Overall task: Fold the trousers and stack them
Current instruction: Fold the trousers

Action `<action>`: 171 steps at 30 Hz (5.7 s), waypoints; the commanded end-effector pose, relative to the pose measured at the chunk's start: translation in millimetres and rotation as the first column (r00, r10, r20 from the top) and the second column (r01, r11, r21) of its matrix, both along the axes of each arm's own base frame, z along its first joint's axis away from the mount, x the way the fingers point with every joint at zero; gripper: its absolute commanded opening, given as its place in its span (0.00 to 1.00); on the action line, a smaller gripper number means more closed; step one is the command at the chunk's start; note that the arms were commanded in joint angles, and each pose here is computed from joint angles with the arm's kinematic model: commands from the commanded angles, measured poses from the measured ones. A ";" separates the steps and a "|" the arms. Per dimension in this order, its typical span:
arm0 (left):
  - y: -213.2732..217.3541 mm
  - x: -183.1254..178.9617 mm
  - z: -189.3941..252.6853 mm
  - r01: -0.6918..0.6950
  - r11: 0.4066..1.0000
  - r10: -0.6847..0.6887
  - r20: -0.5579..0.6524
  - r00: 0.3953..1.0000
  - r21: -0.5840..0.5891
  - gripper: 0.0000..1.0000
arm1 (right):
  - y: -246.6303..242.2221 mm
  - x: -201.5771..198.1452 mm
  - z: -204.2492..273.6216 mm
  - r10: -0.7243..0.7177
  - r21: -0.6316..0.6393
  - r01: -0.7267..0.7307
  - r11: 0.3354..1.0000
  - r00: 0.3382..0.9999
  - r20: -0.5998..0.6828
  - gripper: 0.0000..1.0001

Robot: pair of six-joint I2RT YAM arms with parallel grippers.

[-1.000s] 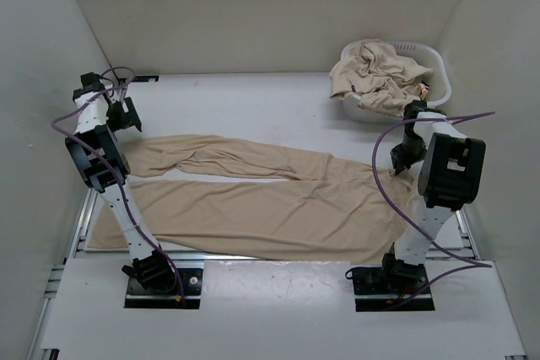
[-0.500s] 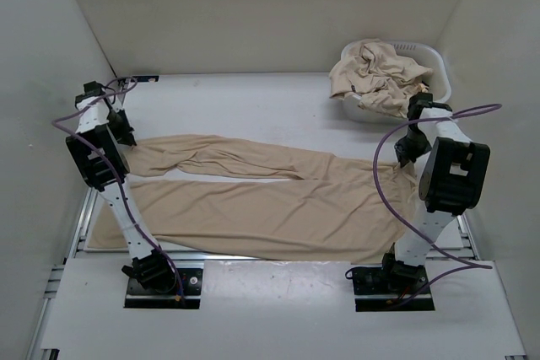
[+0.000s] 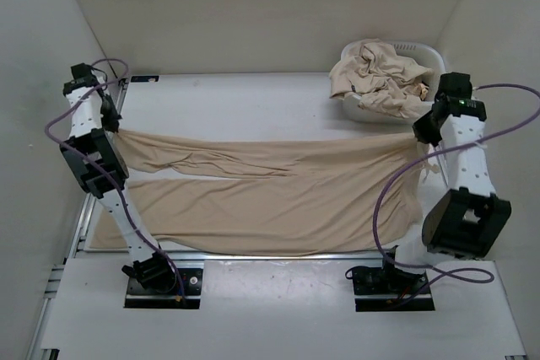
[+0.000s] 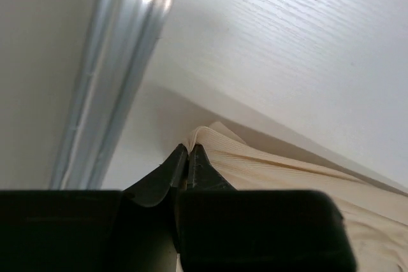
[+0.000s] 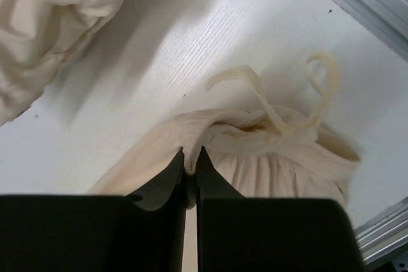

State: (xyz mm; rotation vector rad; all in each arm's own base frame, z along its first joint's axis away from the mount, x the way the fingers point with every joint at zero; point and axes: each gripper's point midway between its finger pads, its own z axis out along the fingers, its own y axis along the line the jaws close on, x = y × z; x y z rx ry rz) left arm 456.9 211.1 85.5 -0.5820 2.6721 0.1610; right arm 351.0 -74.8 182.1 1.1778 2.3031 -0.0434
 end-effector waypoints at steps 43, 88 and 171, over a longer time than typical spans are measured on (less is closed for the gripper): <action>36.0 -277.0 62.5 -0.453 0.863 0.456 0.043 0.889 0.222 0.15 | -33.6 -222.0 -42.7 -0.444 -0.097 0.433 0.896 0.871 -0.209 0.00; 13.8 -334.2 1.4 -0.513 0.825 0.537 -0.043 0.843 0.238 0.15 | -52.9 -207.2 -101.3 -0.380 0.000 0.403 0.915 0.865 -0.326 0.00; -104.2 -192.4 -68.9 0.150 0.987 -0.114 -0.394 0.912 0.064 0.71 | -46.7 -76.5 -164.5 0.017 0.012 -0.013 1.000 0.895 -0.446 0.00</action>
